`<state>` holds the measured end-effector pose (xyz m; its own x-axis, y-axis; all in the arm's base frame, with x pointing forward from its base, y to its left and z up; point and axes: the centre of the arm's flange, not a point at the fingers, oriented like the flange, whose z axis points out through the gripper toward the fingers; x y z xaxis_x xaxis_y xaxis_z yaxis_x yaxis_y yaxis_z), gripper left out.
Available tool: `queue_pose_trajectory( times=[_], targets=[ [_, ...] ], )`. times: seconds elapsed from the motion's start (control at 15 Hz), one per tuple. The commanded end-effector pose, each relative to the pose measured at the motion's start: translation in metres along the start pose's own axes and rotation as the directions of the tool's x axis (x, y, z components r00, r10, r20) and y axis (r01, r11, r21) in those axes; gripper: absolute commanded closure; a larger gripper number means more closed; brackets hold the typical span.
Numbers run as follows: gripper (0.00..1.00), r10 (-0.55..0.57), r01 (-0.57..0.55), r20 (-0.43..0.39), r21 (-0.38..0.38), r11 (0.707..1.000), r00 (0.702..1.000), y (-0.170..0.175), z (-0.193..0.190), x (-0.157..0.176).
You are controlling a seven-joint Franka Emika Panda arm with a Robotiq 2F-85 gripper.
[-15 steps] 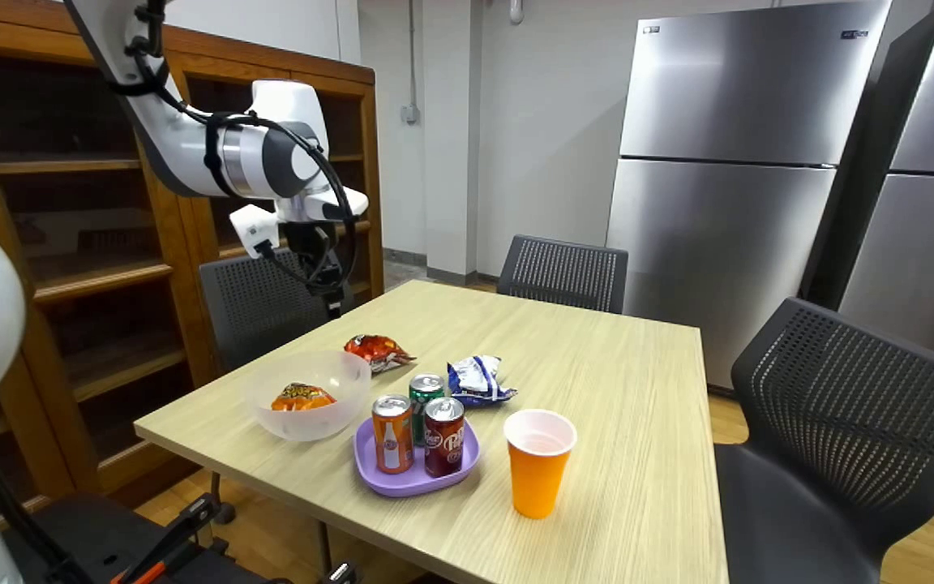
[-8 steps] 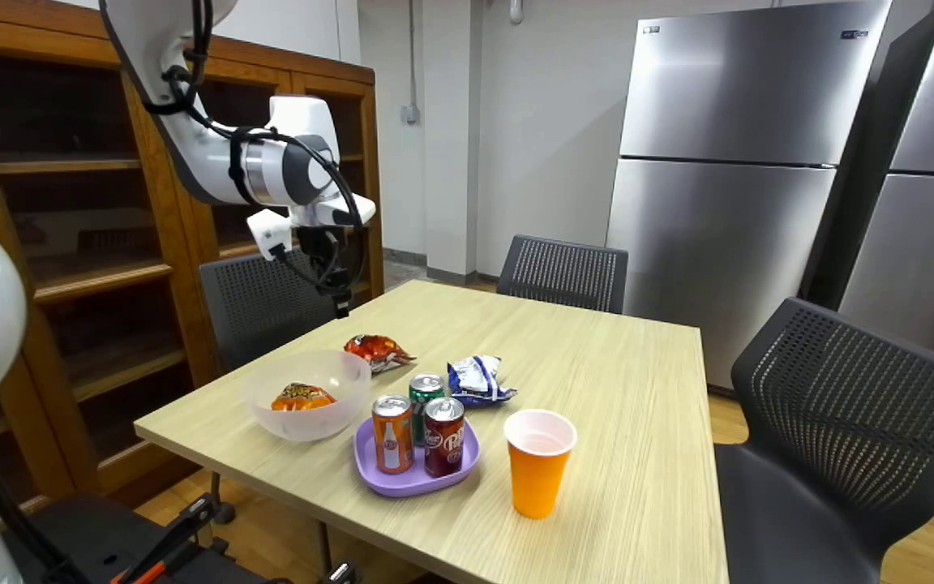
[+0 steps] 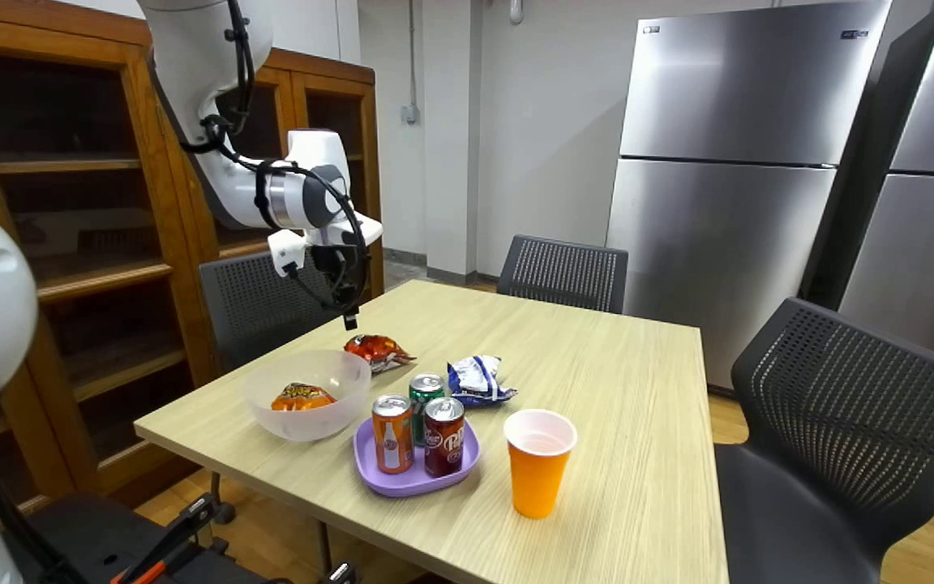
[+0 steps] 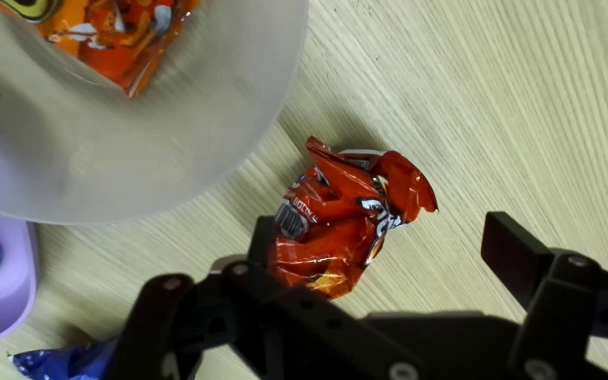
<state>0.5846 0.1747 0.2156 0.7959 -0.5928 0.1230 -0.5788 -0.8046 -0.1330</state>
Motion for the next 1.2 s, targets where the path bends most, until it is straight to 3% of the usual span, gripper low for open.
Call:
queue_pose_trajectory(
  times=[0.0, 0.87, 1.0, 1.13],
  targets=[
    [0.0, 0.06, -0.06, -0.004, -0.036, 0.998, 0.998, -0.025, 0.021, 0.017],
    [0.0, 0.155, -0.154, 0.001, -0.088, 0.984, 0.988, -0.046, 0.067, 0.048],
    [0.28, 0.157, -0.156, 0.005, -0.091, 0.983, 0.988, -0.049, 0.07, 0.051],
    [0.44, 0.163, -0.161, 0.009, -0.094, 0.982, 0.987, -0.051, 0.072, 0.053]
  ],
)
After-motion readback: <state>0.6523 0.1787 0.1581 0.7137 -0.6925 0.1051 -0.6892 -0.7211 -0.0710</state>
